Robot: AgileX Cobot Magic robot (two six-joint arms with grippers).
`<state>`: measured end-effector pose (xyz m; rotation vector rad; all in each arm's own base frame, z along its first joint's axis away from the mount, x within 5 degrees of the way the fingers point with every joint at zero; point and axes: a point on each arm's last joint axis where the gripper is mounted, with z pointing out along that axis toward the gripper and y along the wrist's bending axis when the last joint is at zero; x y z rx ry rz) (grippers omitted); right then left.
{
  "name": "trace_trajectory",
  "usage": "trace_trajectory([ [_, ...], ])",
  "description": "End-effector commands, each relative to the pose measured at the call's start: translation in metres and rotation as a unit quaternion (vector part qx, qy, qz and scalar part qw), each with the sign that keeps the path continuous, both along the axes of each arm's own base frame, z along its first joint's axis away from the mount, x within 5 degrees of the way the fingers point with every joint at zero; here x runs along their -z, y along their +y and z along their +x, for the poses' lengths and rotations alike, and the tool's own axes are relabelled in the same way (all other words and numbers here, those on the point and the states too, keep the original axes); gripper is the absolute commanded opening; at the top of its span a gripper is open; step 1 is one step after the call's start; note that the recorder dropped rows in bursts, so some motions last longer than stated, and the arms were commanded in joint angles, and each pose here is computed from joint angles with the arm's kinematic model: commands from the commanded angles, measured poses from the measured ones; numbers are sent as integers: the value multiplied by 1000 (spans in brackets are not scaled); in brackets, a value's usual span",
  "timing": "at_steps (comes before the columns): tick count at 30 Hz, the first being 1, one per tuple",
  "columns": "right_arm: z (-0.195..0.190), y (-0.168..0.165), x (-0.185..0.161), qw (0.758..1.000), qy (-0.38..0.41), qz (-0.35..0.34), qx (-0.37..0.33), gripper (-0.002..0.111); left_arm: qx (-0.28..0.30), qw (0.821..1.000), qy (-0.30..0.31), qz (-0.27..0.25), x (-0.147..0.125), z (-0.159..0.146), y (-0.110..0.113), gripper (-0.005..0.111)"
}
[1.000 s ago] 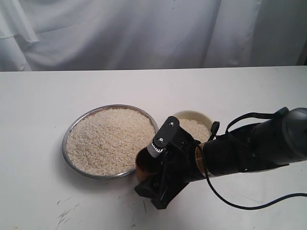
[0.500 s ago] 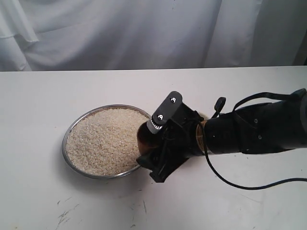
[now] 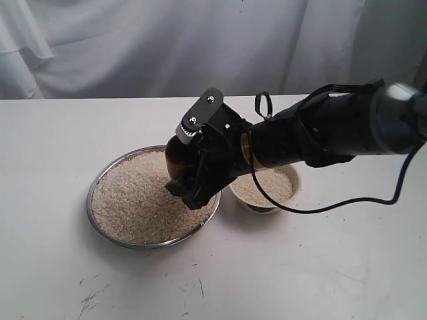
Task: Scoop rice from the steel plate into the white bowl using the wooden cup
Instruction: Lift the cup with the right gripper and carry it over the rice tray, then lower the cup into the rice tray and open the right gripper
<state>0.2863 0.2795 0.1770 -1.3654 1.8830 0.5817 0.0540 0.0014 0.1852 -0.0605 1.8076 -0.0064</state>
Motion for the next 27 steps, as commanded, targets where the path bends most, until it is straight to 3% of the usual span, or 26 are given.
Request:
trace_trajectory([
  [1, 10, 14, -6, 1000, -3, 17, -16, 0, -1, 1000, -3, -1, 1, 0, 0, 0],
  [6, 17, 19, 10, 1000, 4, 7, -15, 0, -1, 1000, -3, -1, 1, 0, 0, 0],
  [27, 22, 20, 22, 998, 42, 29, 36, 0, -1, 1000, -3, -1, 1, 0, 0, 0],
])
